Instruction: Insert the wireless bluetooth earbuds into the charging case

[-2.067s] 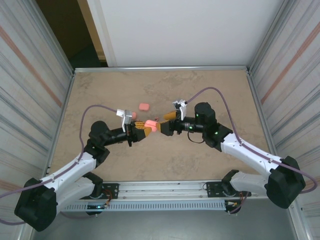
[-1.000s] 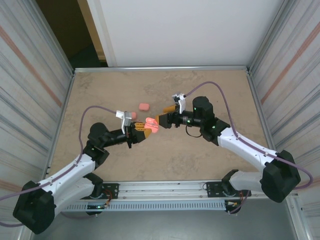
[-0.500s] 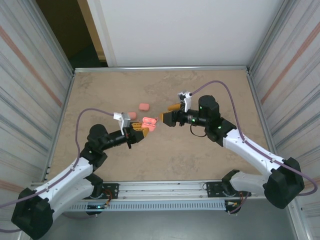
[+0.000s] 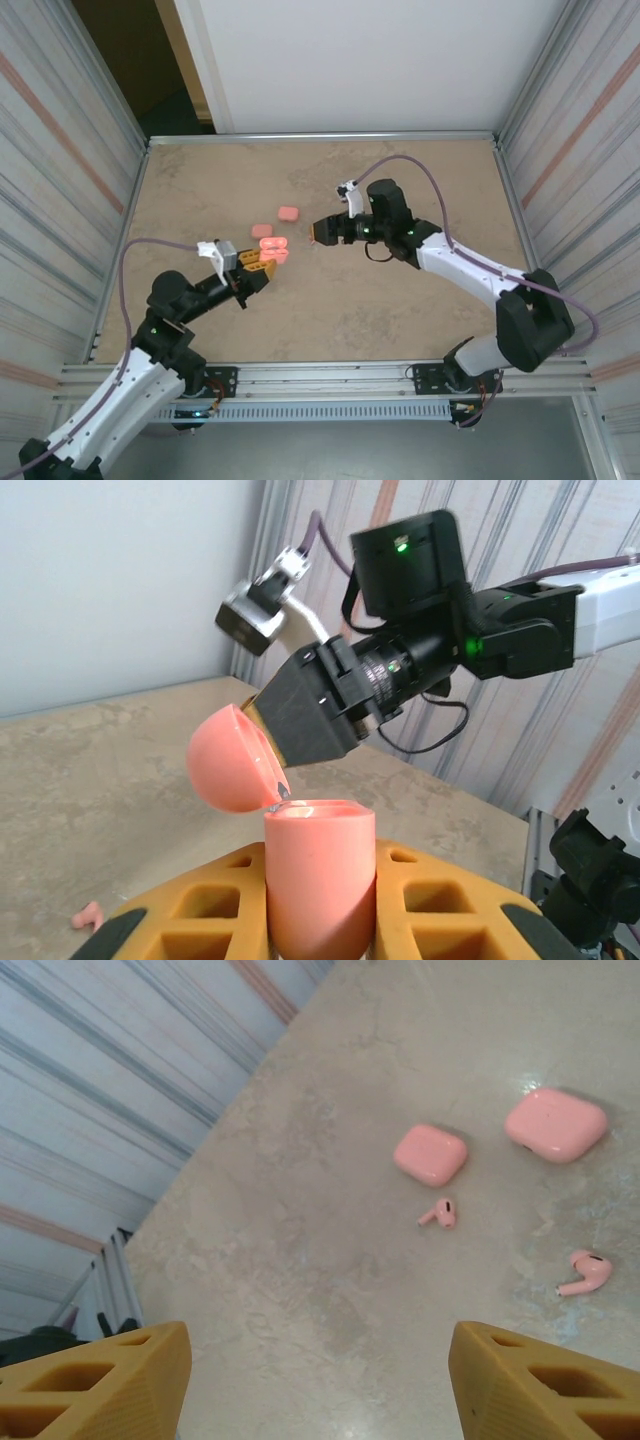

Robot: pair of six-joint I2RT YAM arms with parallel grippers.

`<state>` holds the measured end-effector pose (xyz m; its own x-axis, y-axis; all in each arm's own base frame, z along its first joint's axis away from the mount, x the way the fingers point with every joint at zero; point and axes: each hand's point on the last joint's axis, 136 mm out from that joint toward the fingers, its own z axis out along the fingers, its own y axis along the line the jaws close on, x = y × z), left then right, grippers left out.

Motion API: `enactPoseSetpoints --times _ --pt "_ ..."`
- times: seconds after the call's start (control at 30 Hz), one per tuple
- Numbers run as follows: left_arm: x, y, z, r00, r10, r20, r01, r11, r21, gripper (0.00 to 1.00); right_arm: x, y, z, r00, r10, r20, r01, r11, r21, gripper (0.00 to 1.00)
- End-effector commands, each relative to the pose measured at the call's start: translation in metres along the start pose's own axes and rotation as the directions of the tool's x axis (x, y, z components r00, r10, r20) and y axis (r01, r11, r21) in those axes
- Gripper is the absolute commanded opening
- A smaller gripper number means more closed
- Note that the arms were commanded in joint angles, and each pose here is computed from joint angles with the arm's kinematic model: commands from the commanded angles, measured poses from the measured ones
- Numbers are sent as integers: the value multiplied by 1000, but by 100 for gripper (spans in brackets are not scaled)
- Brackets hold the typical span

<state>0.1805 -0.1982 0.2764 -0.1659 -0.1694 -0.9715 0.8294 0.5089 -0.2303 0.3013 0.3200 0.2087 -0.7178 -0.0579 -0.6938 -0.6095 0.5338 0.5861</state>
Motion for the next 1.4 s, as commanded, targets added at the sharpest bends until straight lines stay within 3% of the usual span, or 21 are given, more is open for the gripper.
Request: enactPoseSetpoints --times 0.0,0.57,1.37 --pt "1 3 -6 1000 26 -2 -26 999 -38 0 -2 -1 18 1000 -18 -25 18 1000 17 67" --pt "-3 1 -9 1000 29 4 -28 999 -38 0 34 -62 144 973 24 -230 13 987 158 53" --pt "-4 -3 -4 1000 10 -1 -10 1000 -8 0 62 -81 202 937 12 -349 58 980 189 50"
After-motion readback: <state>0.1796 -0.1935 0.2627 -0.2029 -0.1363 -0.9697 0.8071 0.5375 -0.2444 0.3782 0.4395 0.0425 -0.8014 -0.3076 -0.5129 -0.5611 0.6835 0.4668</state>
